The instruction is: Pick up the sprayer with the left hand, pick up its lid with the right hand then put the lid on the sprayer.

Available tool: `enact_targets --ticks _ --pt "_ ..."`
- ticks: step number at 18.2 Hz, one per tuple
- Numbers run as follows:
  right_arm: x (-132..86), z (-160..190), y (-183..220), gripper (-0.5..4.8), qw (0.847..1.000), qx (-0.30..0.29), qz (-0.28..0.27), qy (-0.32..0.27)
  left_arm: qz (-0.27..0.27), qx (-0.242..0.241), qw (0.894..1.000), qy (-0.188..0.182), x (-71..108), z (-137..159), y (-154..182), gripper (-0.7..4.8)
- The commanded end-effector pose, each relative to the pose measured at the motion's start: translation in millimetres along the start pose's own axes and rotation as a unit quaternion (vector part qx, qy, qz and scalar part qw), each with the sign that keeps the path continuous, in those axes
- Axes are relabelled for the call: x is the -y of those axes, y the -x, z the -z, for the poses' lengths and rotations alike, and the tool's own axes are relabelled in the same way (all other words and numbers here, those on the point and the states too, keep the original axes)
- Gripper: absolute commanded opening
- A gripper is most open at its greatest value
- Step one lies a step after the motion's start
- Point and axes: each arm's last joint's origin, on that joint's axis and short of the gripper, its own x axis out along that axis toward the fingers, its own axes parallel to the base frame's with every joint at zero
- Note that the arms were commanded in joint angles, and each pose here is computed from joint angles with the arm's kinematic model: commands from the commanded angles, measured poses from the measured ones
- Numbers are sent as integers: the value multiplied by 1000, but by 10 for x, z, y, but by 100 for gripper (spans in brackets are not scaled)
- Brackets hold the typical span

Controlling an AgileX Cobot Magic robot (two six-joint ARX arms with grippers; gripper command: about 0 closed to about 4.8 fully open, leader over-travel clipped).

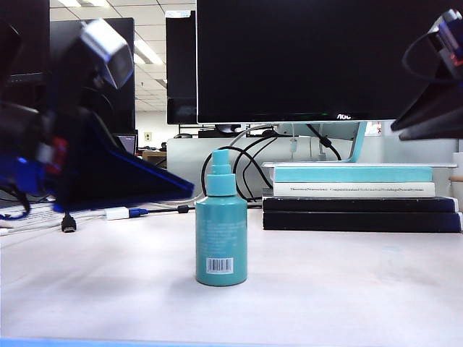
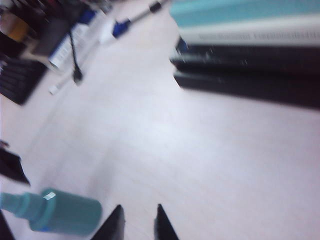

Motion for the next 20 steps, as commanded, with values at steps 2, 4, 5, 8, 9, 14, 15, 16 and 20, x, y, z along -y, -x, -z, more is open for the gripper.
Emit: enact_targets --ticks 2,4,5,8,9,14,15,16,20 --pt "-107 113 -136 86 996 -46 70 27 -18 -2 1000 5 -92 -22 -123 479" --pt "-209 155 -227 86 993 -57 90 49 -11 1 1000 14 -161 -45 -187 479" --pt "-252 167 -262 86 991 -58 102 60 -7 3 1000 21 -190 -66 -233 479" --pt "-328 208 -328 122 986 -65 129 81 15 7 999 34 -251 -81 -318 479" --pt "-327 215 -326 141 986 -70 129 84 21 6 999 35 -253 -74 -338 479" --pt "-320 245 -321 149 985 -84 131 79 43 -11 998 44 -200 38 -431 479" --pt "-320 248 -321 149 985 -85 130 78 47 -14 998 39 -188 65 -451 479" --pt "-320 248 -320 149 985 -86 131 78 48 -15 998 40 -192 99 -465 479" --pt "-287 263 -349 148 982 -94 142 86 45 -8 998 33 -206 130 -487 479"
